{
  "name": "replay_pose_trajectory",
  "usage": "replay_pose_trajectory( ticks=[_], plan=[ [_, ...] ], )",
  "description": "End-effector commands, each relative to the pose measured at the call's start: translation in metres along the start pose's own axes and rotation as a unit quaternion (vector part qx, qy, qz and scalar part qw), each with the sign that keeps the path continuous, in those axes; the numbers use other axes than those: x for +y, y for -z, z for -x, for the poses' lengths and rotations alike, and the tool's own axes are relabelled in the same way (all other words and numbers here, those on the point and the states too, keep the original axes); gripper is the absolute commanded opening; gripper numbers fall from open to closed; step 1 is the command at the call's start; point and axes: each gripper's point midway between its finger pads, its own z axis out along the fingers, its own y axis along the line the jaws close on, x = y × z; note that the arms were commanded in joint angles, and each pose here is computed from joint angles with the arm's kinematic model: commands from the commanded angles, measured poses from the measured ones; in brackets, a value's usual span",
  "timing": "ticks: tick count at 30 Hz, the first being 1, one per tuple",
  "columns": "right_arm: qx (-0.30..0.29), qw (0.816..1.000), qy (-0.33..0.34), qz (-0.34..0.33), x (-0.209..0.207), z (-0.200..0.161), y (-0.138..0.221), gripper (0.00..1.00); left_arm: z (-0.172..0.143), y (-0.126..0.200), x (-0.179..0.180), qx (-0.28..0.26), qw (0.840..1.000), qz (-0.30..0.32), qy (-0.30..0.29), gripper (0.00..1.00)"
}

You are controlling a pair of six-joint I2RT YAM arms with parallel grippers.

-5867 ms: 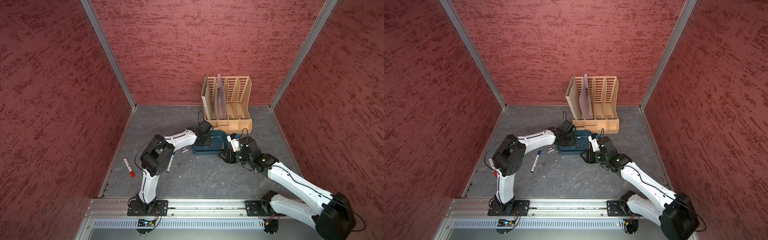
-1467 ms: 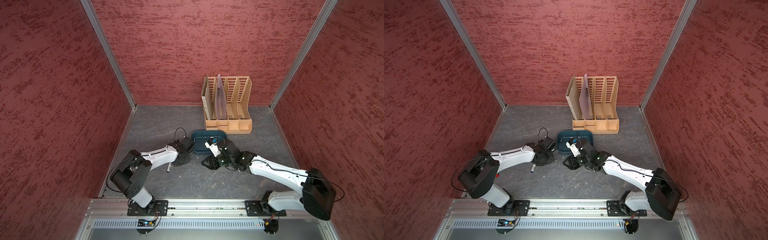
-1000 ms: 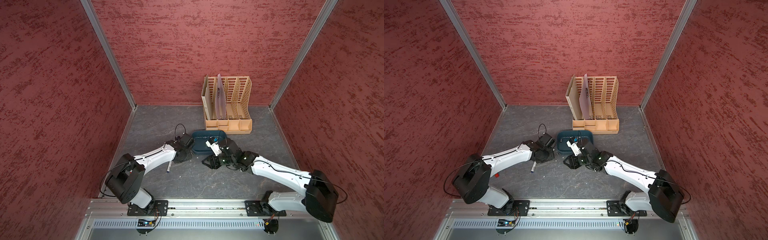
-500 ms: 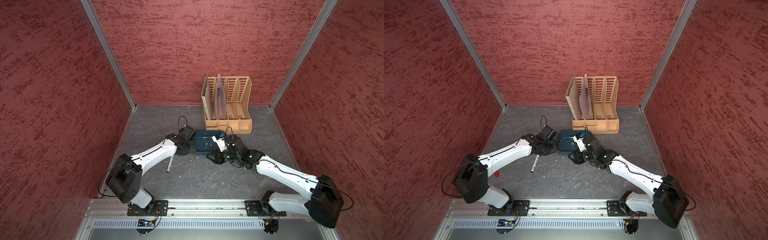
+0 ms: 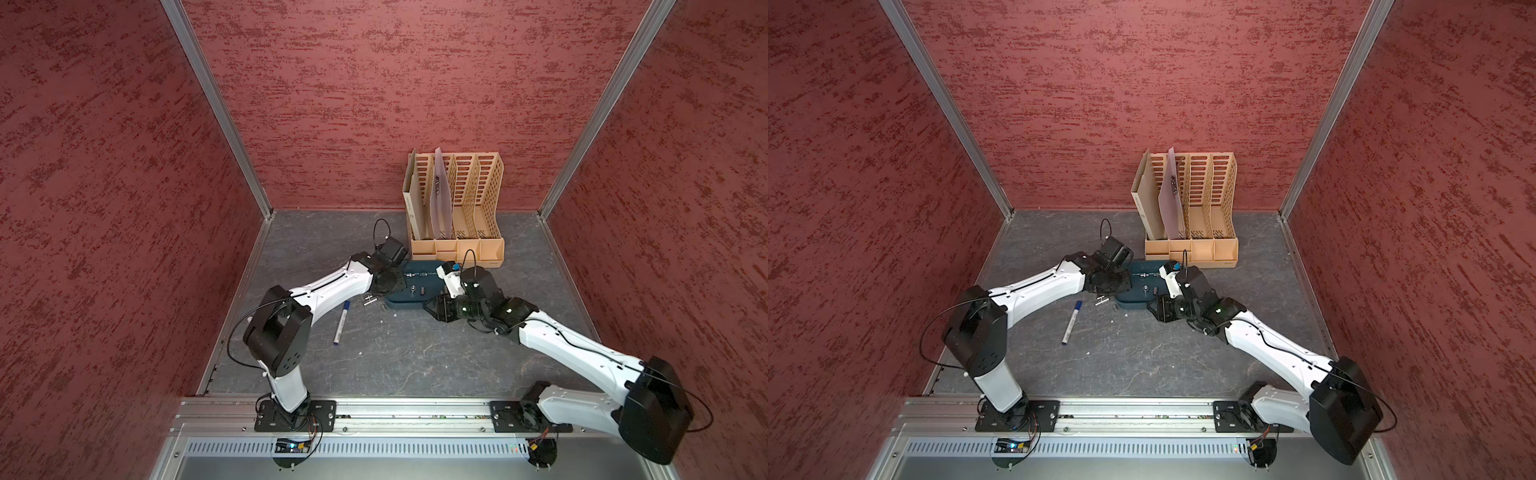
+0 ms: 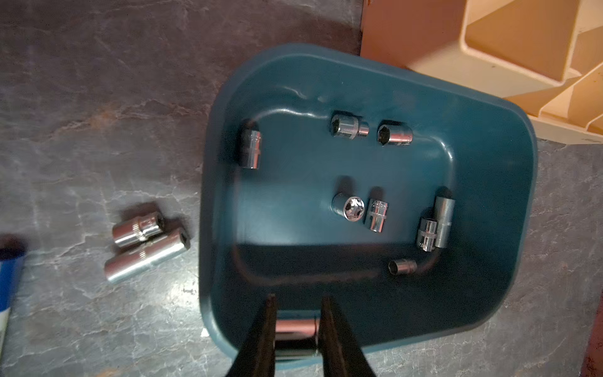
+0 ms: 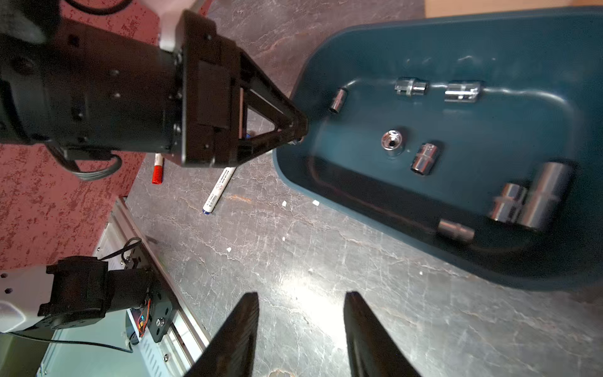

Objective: Put the socket on the desktop into the storage box
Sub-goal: Place the socket head in the storage box.

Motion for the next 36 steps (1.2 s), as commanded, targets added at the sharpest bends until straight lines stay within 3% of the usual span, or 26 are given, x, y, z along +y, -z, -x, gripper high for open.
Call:
replay_pose_trajectory(
  ticks=[1, 29, 36],
  plan=[
    [-0.012, 1.000, -0.008, -0.013, -0.007, 0.002, 0.006, 0.47, 0.005, -0.007, -0.011, 0.002, 1.000, -0.005, -0.015, 0.10],
    [-0.016, 0.999, -0.031, -0.029, -0.026, -0.005, 0.009, 0.47, 0.025, -0.077, -0.018, 0.029, 0.999, 0.030, -0.030, 0.12],
    [-0.017, 0.999, -0.032, -0.030, -0.028, -0.007, 0.010, 0.48, 0.025, -0.077, -0.017, 0.031, 0.999, 0.033, -0.031, 0.26]
  ],
)
